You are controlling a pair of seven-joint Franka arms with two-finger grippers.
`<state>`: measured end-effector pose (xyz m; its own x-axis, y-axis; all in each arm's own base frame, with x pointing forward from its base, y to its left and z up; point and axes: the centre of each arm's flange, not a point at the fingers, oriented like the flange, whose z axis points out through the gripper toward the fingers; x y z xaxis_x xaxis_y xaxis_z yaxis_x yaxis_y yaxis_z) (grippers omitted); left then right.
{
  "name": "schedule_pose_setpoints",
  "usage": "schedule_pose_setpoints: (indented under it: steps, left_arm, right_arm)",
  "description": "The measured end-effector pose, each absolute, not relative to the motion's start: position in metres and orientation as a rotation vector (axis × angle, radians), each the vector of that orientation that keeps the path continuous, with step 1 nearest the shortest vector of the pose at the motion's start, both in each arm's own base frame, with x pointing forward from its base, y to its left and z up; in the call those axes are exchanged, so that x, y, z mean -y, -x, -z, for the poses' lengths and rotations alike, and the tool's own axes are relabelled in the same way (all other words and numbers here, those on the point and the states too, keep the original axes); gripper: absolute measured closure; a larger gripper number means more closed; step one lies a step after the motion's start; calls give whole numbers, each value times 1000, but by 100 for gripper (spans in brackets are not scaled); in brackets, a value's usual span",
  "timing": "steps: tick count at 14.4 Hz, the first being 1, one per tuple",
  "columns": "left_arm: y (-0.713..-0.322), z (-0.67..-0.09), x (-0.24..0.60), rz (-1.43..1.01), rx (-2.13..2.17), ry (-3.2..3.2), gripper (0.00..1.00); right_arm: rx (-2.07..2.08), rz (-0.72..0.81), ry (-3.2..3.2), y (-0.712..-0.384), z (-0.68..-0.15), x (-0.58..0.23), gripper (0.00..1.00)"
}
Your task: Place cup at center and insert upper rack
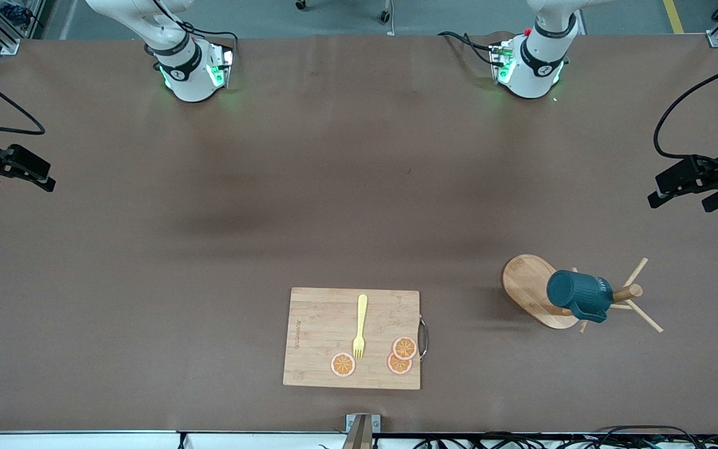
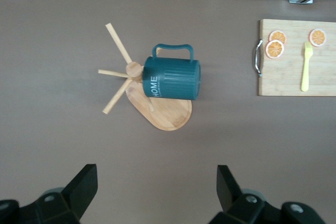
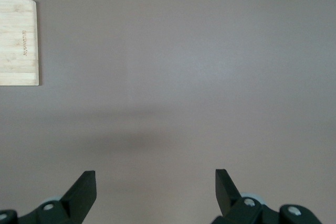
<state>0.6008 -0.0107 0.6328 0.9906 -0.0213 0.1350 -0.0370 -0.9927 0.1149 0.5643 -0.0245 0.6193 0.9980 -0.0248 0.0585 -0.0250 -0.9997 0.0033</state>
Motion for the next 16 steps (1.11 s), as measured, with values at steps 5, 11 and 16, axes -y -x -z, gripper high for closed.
schedule_pose_setpoints:
  steps: [5,11,16]
  left_arm:
    - [-584,-654,4,-252,32,-3033,0]
    - [-569,-659,12,-253,49,-3043,0]
    - [-568,-659,13,-260,50,-3043,0]
  right_arm:
    - [39,-93,-3136,-564,-620,25,0]
    - [40,-93,-3136,-564,-620,25,0]
    - [40,-93,-3136,-564,-620,25,0]
